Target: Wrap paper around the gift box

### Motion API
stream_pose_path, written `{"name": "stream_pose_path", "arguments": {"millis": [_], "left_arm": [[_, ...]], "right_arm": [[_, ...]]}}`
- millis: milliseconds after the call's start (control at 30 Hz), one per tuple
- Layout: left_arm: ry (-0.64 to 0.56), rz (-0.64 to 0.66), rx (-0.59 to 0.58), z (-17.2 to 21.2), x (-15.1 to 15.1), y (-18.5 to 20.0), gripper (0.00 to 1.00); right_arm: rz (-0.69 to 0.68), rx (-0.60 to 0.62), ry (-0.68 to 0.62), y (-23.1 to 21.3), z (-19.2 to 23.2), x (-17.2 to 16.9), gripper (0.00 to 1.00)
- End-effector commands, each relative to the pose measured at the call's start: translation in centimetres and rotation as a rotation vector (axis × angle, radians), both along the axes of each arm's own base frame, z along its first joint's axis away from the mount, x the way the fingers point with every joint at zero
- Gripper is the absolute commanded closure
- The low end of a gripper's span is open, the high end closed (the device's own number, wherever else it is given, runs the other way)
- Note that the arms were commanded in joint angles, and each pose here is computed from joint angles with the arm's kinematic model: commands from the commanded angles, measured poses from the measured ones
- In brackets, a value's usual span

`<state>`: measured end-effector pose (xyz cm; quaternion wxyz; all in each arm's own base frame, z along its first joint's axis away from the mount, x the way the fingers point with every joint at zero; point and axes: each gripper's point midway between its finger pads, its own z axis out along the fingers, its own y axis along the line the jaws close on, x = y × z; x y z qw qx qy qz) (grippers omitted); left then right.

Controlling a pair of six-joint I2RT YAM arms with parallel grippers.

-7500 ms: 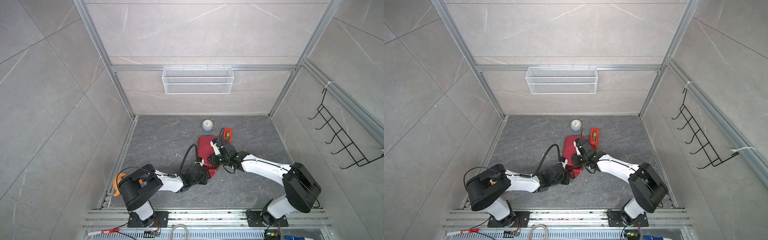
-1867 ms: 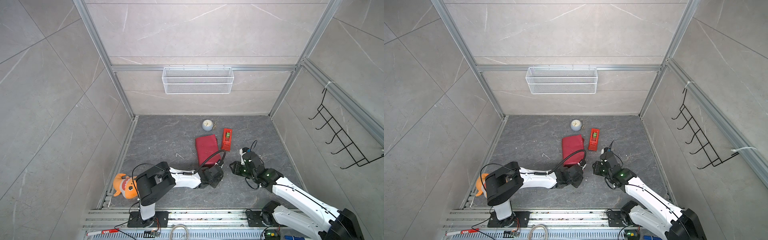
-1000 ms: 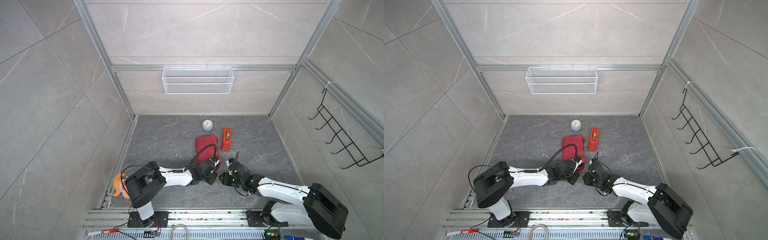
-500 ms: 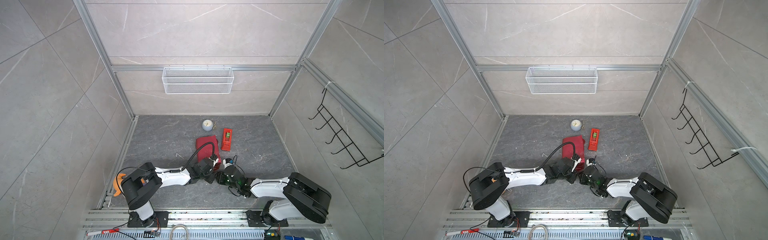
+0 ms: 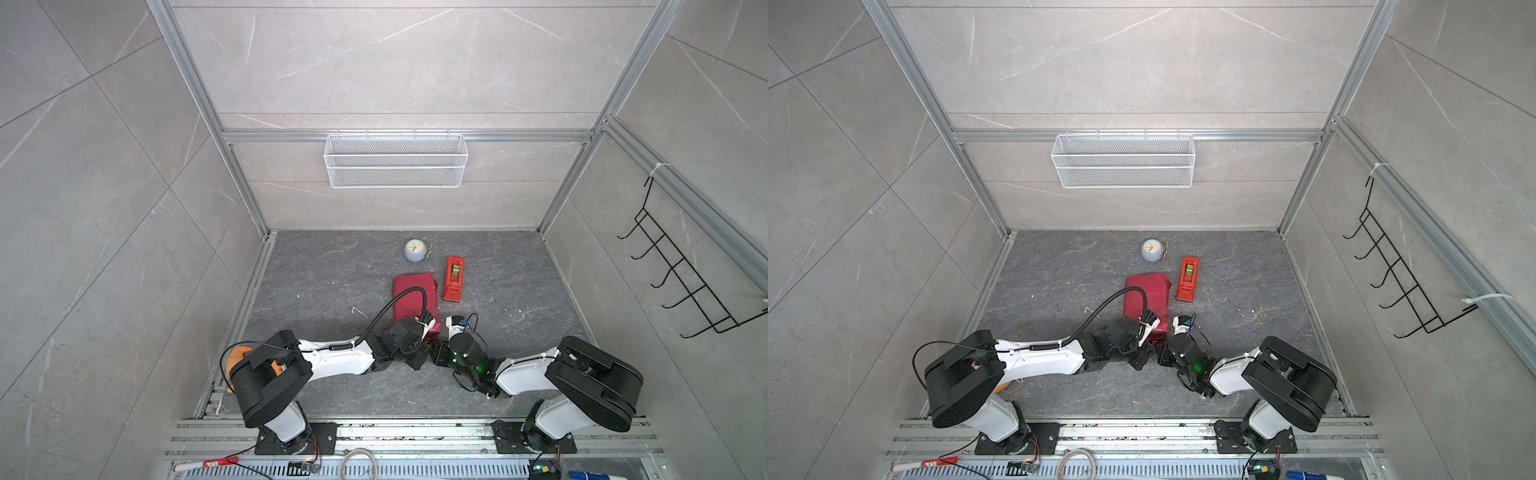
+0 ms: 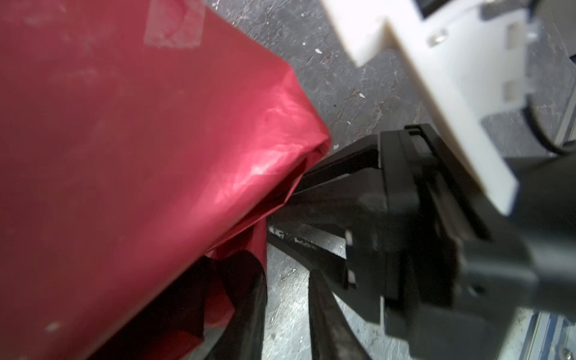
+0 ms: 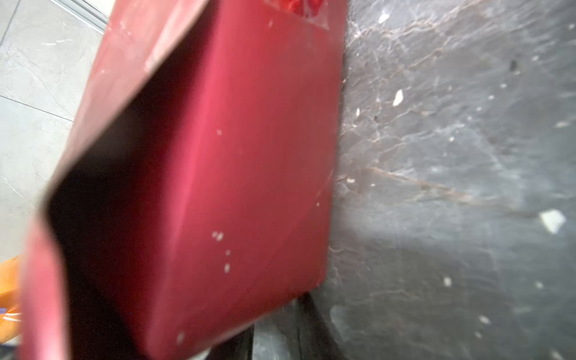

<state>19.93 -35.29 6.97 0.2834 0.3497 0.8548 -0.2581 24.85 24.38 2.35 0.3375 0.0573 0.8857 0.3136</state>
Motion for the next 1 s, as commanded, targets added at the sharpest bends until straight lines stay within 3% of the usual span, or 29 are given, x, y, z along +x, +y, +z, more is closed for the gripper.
{"name": "stream_pose_path", "arguments": {"millis": [0, 433, 700, 967], "left_arm": [[-0.094, -0.068, -0.039, 1.9, -0.3, 0.2, 0.66], [-0.499, -0.282, 0.074, 0.8, -0.6, 3.9, 0.61], [-0.648, -0.303, 0.16, -0.4, 1.1, 4.4, 0.61], [-0.695, -0.299, 0.203, -1.6, 2.4, 4.0, 0.62]], "right_arm": [[-0.013, -0.035, 0.022, -0.9, -1.3, -0.5, 0.73], [-0.015, -0.034, 0.023, -0.8, -1.3, -0.5, 0.74], [-0.012, -0.035, 0.028, -0.8, -1.5, -0.6, 0.74], [-0.015, -0.037, 0.024, -1.0, -1.4, -0.6, 0.74]]}}
